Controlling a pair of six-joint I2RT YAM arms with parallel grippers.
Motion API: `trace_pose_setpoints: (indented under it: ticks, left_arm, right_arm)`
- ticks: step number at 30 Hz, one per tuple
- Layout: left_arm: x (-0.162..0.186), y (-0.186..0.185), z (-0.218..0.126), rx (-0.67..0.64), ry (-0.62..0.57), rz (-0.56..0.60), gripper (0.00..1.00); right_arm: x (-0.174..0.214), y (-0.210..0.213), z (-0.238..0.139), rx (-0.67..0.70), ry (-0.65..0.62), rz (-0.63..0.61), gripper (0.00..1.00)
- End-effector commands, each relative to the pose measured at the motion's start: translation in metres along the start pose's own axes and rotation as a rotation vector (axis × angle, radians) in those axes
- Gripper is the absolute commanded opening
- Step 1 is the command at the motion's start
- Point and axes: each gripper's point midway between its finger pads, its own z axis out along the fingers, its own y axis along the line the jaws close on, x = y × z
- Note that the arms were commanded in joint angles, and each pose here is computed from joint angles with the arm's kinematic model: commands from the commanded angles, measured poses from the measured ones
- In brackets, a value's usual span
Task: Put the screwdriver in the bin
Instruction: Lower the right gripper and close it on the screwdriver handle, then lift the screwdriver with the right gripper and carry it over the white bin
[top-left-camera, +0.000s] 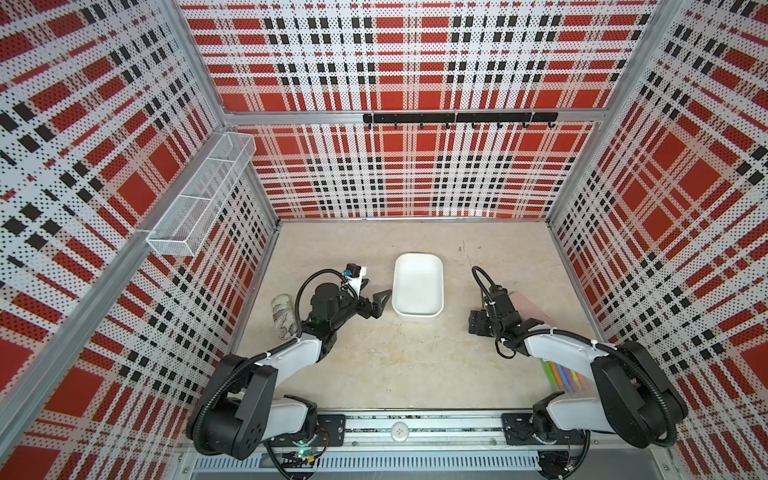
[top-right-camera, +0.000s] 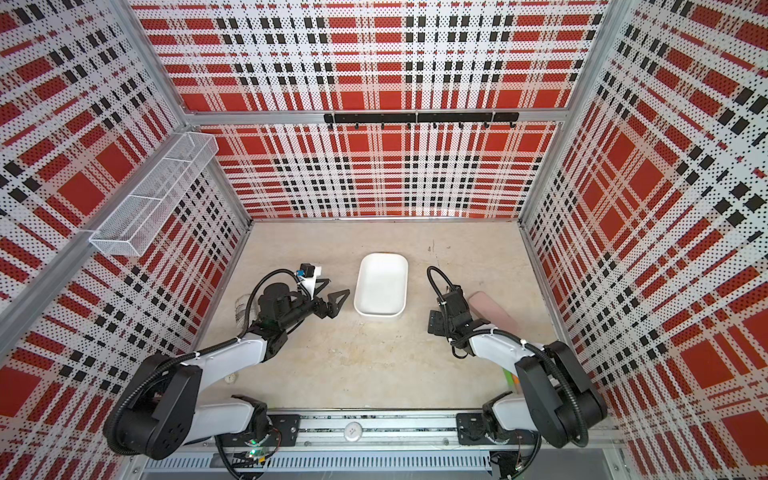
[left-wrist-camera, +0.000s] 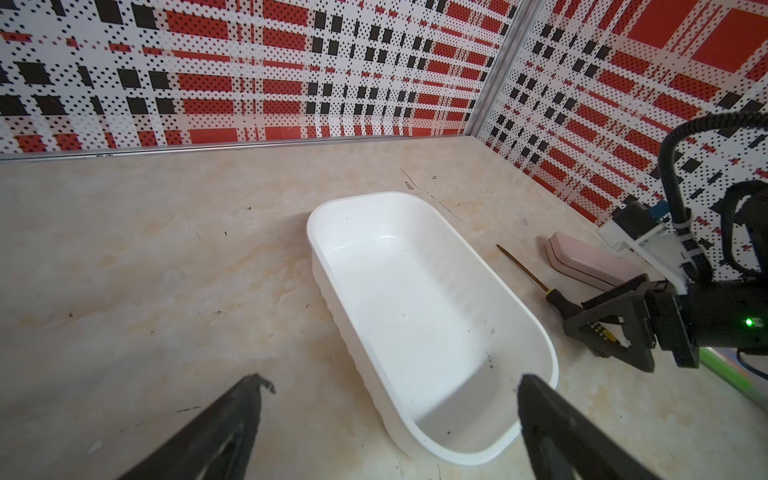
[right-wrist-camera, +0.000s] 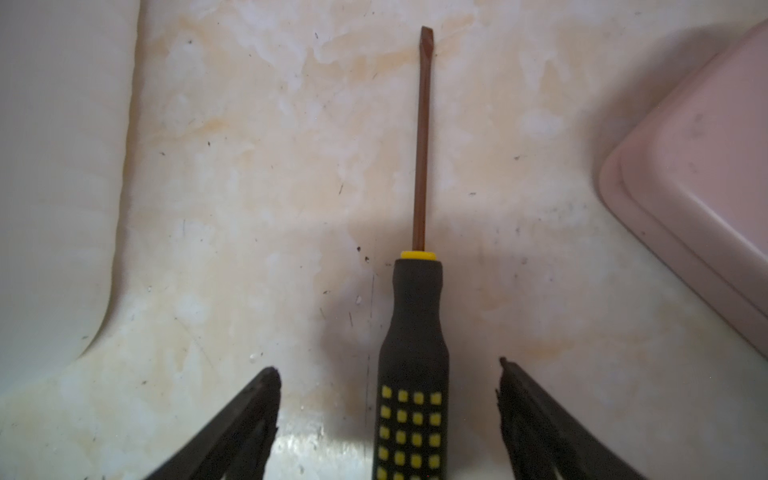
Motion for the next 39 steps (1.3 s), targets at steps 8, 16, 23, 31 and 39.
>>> trace_pose_setpoints:
  ticks: [8,16,23,31,39]
  left_arm:
    - [0.004,0.000,0.000,0.016,0.012,0.006,0.98]
    - [0.004,0.003,0.001,0.022,0.015,-0.015,0.98]
    - [0.005,0.006,0.000,0.014,0.015,-0.017,0.98]
    - [0.007,0.006,0.001,0.016,0.022,-0.021,0.98]
    - [0.006,0.006,0.001,0.018,0.021,-0.021,0.98]
  right_arm:
    - [-0.002,0.002,0.005,0.065,0.009,-0.012,0.71]
    - [0.003,0.006,0.015,0.077,0.043,-0.016,0.60]
    - [0.003,0.003,0.015,0.097,0.042,-0.016,0.57]
    - [0.007,0.001,0.016,0.110,0.059,-0.024,0.39]
    - [0.006,0.001,0.015,0.113,0.058,-0.024,0.13]
